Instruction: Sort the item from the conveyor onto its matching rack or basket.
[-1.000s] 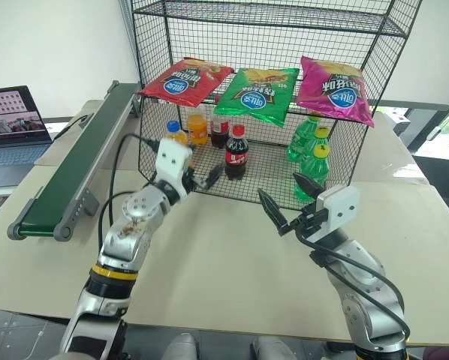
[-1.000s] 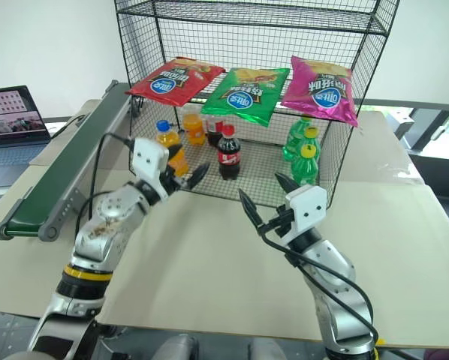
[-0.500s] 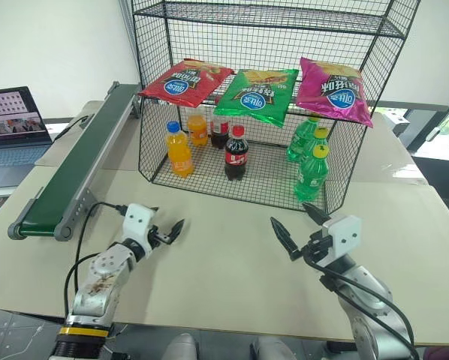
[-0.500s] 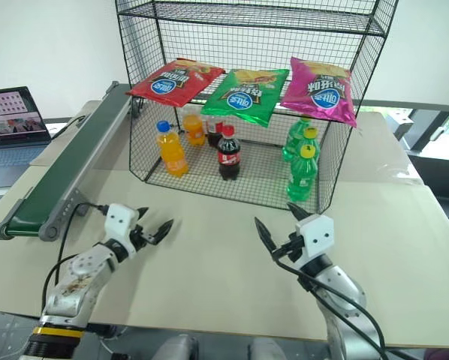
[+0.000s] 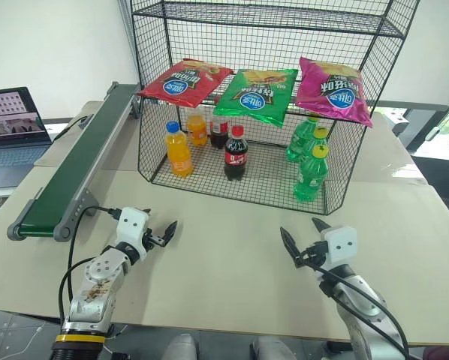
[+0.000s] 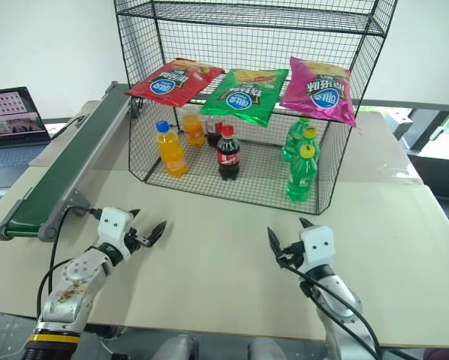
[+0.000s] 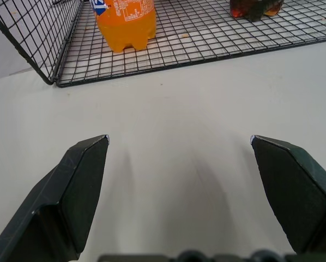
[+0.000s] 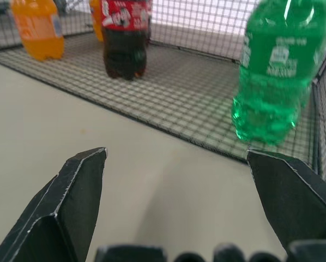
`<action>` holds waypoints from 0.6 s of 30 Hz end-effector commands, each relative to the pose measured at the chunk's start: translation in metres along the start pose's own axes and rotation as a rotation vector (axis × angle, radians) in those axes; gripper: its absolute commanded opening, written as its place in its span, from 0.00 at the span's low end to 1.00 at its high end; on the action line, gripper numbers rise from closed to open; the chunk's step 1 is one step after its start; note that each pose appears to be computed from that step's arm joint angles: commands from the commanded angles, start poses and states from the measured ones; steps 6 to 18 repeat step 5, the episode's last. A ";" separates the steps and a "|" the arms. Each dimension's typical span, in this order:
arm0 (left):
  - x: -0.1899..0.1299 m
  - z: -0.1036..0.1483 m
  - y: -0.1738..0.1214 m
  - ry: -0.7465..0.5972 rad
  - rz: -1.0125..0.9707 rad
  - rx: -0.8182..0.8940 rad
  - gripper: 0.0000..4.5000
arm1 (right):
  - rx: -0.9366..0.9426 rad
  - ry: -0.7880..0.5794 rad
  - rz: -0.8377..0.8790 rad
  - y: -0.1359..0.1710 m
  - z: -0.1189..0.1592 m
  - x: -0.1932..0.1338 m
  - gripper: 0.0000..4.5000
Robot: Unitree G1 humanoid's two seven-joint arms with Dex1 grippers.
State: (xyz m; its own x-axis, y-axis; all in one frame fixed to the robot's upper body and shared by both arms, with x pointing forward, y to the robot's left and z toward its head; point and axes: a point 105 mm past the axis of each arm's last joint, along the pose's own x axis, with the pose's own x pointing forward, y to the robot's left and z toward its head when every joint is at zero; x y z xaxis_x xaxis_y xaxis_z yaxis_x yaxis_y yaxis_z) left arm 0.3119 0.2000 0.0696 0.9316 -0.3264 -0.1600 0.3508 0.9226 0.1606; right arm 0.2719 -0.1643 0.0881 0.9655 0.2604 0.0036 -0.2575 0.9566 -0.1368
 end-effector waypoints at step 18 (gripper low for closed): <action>-0.001 0.017 -0.002 -0.063 -0.028 -0.021 0.99 | -0.026 -0.052 -0.032 -0.005 0.013 0.002 1.00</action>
